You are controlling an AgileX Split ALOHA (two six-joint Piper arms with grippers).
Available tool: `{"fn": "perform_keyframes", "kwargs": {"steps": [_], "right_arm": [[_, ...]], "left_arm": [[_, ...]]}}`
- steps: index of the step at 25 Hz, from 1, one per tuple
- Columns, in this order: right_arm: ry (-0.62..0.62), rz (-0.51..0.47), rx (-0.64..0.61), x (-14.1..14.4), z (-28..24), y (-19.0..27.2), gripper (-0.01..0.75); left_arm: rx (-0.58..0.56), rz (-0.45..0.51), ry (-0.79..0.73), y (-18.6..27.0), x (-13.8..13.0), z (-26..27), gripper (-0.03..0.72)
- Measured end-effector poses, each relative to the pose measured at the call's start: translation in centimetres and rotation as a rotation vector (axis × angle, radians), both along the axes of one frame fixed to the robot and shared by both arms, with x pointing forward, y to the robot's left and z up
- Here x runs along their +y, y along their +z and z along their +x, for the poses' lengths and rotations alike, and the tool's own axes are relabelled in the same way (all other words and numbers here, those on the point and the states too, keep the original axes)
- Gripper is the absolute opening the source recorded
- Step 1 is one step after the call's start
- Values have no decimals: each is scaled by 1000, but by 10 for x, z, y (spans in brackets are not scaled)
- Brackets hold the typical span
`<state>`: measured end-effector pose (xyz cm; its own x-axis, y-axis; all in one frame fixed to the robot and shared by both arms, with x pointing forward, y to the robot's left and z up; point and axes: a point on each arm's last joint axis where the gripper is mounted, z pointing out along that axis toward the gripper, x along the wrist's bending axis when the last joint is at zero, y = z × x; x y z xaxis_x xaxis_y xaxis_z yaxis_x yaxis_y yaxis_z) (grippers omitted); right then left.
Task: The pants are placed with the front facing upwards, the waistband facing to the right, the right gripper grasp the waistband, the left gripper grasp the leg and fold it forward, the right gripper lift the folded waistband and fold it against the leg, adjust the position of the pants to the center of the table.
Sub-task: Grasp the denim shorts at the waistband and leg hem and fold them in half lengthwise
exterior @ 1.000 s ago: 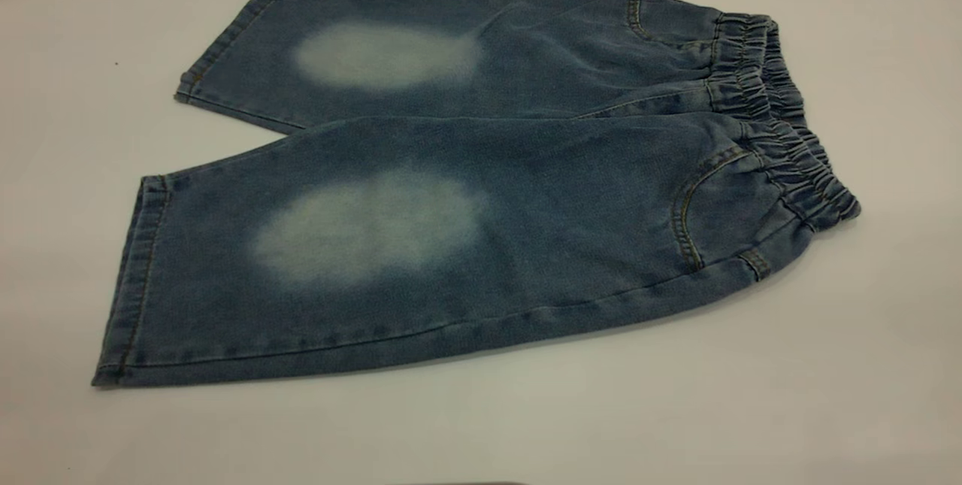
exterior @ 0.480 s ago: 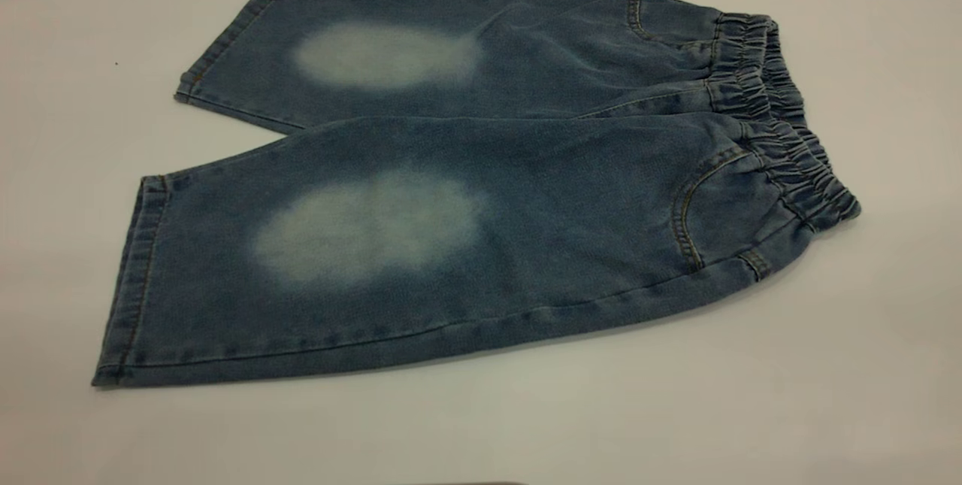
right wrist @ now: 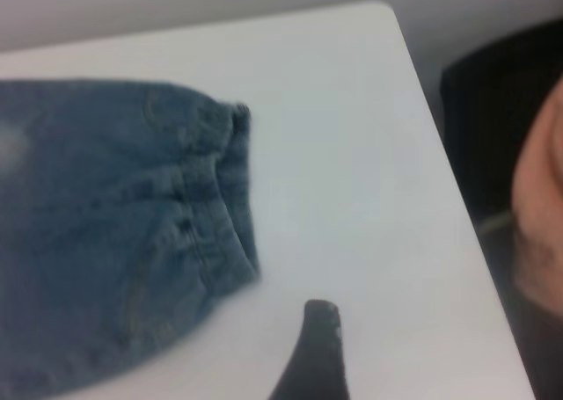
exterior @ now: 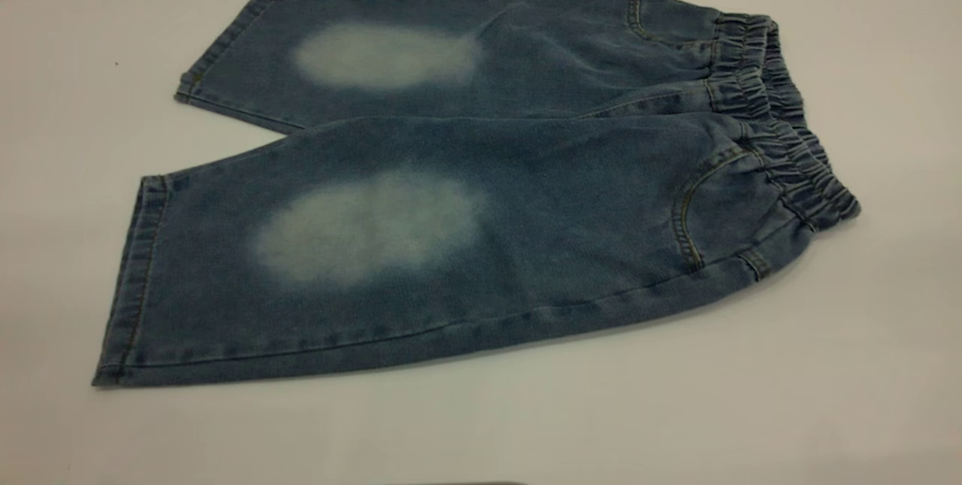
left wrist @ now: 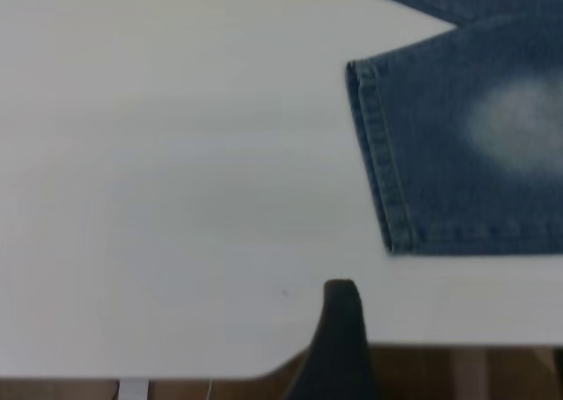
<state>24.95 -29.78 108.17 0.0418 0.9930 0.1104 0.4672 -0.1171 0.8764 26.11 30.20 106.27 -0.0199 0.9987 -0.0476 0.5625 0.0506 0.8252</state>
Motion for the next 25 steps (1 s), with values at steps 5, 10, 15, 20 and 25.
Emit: {"fn": "perform_keyframes", "kwargs": {"steps": [5,10,15,20,25], "right_arm": [[58,55,71,7,42,13,584],[119,143,217,18,94,2,584],[235,234,321,34,143,-18,584],[344,328,442,48,186,-52,584],[371,421,552,56,220,-94,584]], "left_arm": [[1,-52,1,15,-4,53,579],[34,-116,7,14,-9,109,579],[66,-187,30,-3,-12,153,579],[109,-170,24,-25,-13,183,579],[166,-157,28,-41,-13,197,579]]}}
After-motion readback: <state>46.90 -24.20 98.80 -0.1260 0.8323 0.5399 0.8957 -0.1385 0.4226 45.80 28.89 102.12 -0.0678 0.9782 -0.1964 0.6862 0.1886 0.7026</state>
